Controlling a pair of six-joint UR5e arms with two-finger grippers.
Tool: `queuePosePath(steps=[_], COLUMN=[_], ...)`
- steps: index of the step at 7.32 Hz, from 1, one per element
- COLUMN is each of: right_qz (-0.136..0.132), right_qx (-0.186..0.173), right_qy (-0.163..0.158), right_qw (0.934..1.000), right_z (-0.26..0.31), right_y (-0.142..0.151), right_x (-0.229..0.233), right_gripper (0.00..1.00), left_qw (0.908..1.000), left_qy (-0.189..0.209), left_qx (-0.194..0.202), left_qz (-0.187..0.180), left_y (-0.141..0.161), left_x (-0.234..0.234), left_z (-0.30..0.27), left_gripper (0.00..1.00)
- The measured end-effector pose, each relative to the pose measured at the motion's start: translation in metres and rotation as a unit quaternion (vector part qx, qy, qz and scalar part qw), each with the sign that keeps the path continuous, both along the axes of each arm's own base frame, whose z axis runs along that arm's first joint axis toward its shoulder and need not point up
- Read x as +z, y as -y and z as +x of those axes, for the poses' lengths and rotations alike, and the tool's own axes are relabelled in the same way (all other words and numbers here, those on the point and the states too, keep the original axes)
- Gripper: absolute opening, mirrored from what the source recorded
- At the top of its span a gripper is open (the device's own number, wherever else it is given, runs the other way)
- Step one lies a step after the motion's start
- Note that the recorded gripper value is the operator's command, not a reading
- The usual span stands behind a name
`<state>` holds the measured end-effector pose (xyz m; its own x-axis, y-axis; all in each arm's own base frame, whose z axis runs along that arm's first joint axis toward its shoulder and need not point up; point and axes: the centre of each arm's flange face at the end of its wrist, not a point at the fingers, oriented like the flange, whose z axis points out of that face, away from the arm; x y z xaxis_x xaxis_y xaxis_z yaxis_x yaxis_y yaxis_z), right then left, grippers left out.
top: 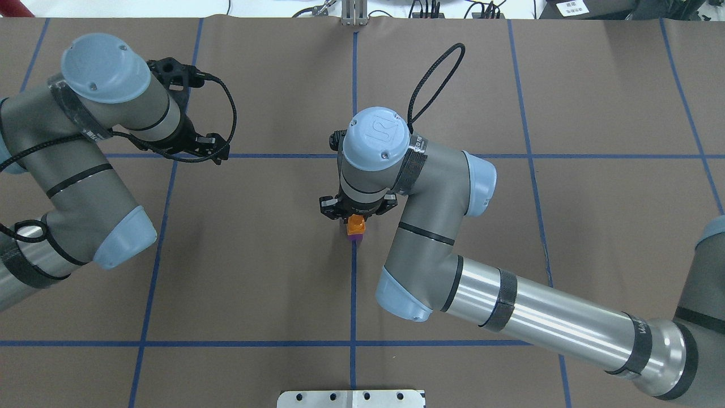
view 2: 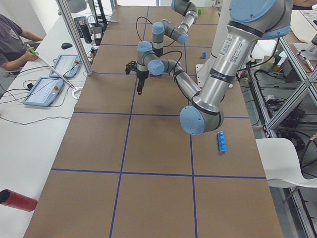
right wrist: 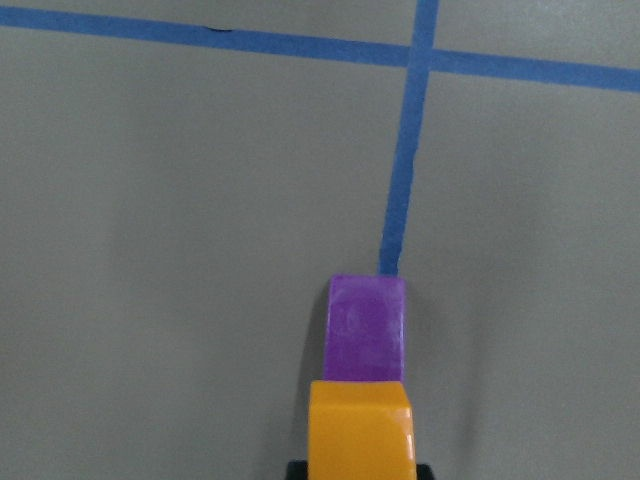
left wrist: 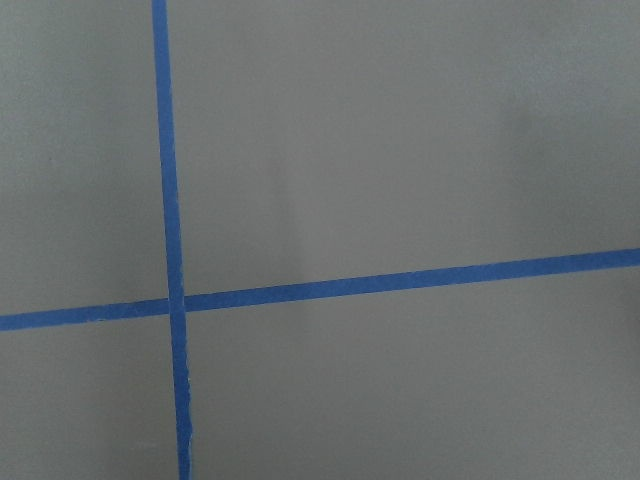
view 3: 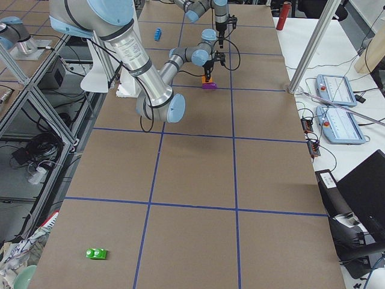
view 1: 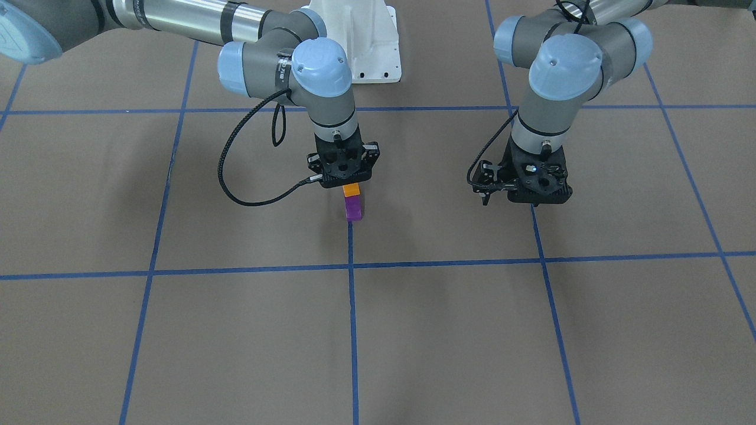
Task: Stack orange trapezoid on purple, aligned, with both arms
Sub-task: 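Lower the orange trapezoid onto the purple block with the right gripper, aligning it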
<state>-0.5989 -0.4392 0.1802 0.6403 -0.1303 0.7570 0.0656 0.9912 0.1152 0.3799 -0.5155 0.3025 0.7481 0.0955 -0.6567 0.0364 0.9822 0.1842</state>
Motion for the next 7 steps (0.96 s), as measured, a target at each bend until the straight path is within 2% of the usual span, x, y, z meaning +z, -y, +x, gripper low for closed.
queuePosePath(steps=[4, 6, 7], right_qz=[-0.002, -0.003, -0.004], right_qx=[-0.001, -0.002, 0.0], right_qy=[-0.007, -0.01, -0.012], right_qw=[1.0, 0.9999, 0.9999], right_z=[-0.0055, -0.0078, -0.0088], right_y=[-0.0012, -0.0025, -0.0033], right_x=[0.0068, 0.0087, 0.0105], right_gripper=[0.0, 1.0, 1.0], left_qw=[1.0, 1.0, 1.0], left_qy=[-0.003, -0.002, -0.002], left_qx=[-0.006, -0.006, -0.006], left_qz=[-0.006, -0.006, -0.007], left_y=[-0.0009, -0.0011, -0.0015], left_x=[-0.0011, -0.0009, -0.0009], left_z=[0.0012, 0.0014, 0.0019], left_gripper=[1.0, 1.0, 1.0])
